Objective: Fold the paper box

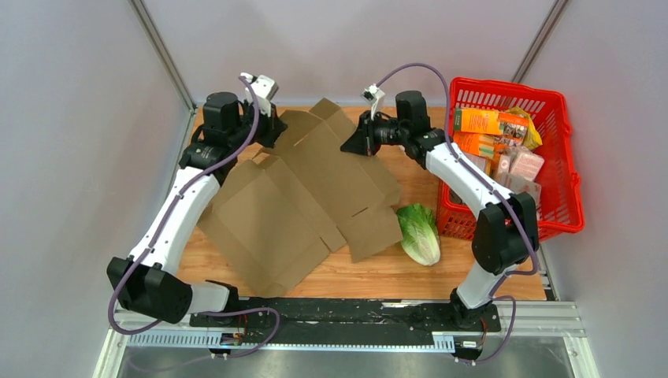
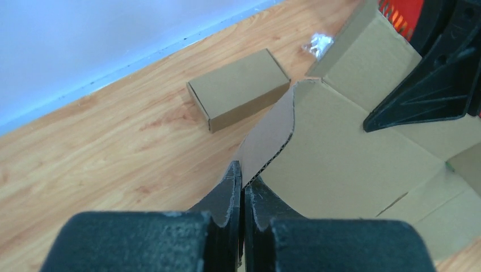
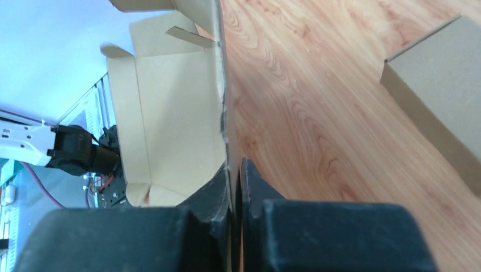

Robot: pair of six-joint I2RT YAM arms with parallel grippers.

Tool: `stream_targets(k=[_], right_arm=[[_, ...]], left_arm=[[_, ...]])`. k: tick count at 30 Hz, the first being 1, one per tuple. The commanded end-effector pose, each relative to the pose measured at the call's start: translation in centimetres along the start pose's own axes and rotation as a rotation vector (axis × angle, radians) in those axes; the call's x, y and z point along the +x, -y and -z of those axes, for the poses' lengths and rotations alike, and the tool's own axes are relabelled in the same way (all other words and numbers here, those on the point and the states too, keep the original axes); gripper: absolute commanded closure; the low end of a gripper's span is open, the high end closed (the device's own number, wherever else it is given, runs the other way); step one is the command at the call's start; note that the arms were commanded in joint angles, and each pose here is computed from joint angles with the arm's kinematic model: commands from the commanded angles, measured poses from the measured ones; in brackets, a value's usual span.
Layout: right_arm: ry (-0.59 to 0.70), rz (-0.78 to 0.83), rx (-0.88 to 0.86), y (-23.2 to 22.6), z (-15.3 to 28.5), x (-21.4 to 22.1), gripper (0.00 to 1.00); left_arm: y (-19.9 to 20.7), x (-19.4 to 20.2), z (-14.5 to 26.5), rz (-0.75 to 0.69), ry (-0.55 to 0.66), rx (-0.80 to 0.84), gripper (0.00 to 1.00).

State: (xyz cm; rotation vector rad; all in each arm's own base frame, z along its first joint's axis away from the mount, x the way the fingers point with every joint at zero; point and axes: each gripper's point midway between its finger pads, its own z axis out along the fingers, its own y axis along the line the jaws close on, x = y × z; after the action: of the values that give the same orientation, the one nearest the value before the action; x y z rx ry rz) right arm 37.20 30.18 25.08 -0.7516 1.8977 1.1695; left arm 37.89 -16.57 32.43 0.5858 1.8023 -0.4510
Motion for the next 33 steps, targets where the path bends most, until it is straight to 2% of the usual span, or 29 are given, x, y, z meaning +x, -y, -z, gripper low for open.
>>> stream_targets(k=[1, 2, 4, 5, 6, 7, 8, 11, 12, 15, 19, 21, 22, 24, 28, 33], right_arm=[[-0.004, 0.063, 0.028, 0.5, 0.1, -2.5, 0.97], [-0.016, 0.068, 0.014, 0.0, 0.3, -3.1, 1.00], [-0.046, 0.068, -0.009, 0.1, -0.1, -2.8, 1.00], [-0.056, 0.073, -0.017, -0.1, -0.1, -3.2, 1.00], [-0.067, 0.068, -0.025, 0.0, -0.3, -3.1, 1.00], [-0.070, 0.067, -0.030, -0.1, -0.3, -3.3, 1.00], [-0.071, 0.071, -0.023, -0.3, -0.2, -3.7, 1.00], [-0.068, 0.076, 0.009, -0.2, 0.0, -4.2, 1.00], [-0.059, 0.082, 0.020, -0.2, 0.0, -4.7, 1.00], [-0.051, 0.098, 0.047, -0.6, 0.0, -5.5, 1.00], [-0.046, 0.127, 0.052, -1.7, -0.8, -6.1, 1.00], [-0.045, 0.140, 0.061, -2.0, -1.2, -6.4, 1.00], [-0.042, 0.144, 0.061, -2.3, -1.2, -6.6, 1.00], [-0.037, 0.180, 0.068, -2.3, -1.2, -6.8, 1.00], [-0.027, 0.186, 0.058, -2.7, -1.3, -7.0, 1.00], [-0.017, 0.185, 0.086, -2.4, -1.5, -7.5, 1.00]], left_arm=[[-1.4, -3.0, 1.9, 0.211, 0.102, -0.048, 0.98], [-2.0, -2.4, 2.0, 0.264, 0.078, -0.069, 0.93], [-3.7, -0.5, 2.1, 0.427, -0.001, -0.140, 0.83], [-3.9, 0.1, 2.1, 0.469, -0.028, -0.152, 0.71], [-4.1, 0.6, 1.8, 0.504, -0.054, -0.155, 0.66], [-3.1, -0.2, 2.0, 0.503, -0.053, -0.092, 0.63], [-2.6, -0.7, 2.1, 0.498, -0.048, -0.064, 0.52], [-0.7, -4.4, 3.6, 0.459, 0.049, 0.028, 0.34], [-0.3, -5.7, 4.4, 0.447, 0.081, 0.041, 0.33], [0.6, -9.3, 5.7, 0.407, 0.153, 0.055, 0.36], [1.1, -12.6, 4.9, 0.393, 0.197, 0.065, 0.56], [0.3, -11.5, 2.3, 0.425, 0.133, 0.023, 0.63], [-0.1, -12.7, 2.2, 0.425, 0.152, -0.005, 0.69], [-2.2, -12.2, 0.2, 0.438, 0.144, -0.105, 0.69], [-3.8, -12.3, -1.8, 0.444, 0.124, -0.179, 0.73], [-1.2, -11.0, -4.4, 0.369, 0.042, -0.135, 0.77]])
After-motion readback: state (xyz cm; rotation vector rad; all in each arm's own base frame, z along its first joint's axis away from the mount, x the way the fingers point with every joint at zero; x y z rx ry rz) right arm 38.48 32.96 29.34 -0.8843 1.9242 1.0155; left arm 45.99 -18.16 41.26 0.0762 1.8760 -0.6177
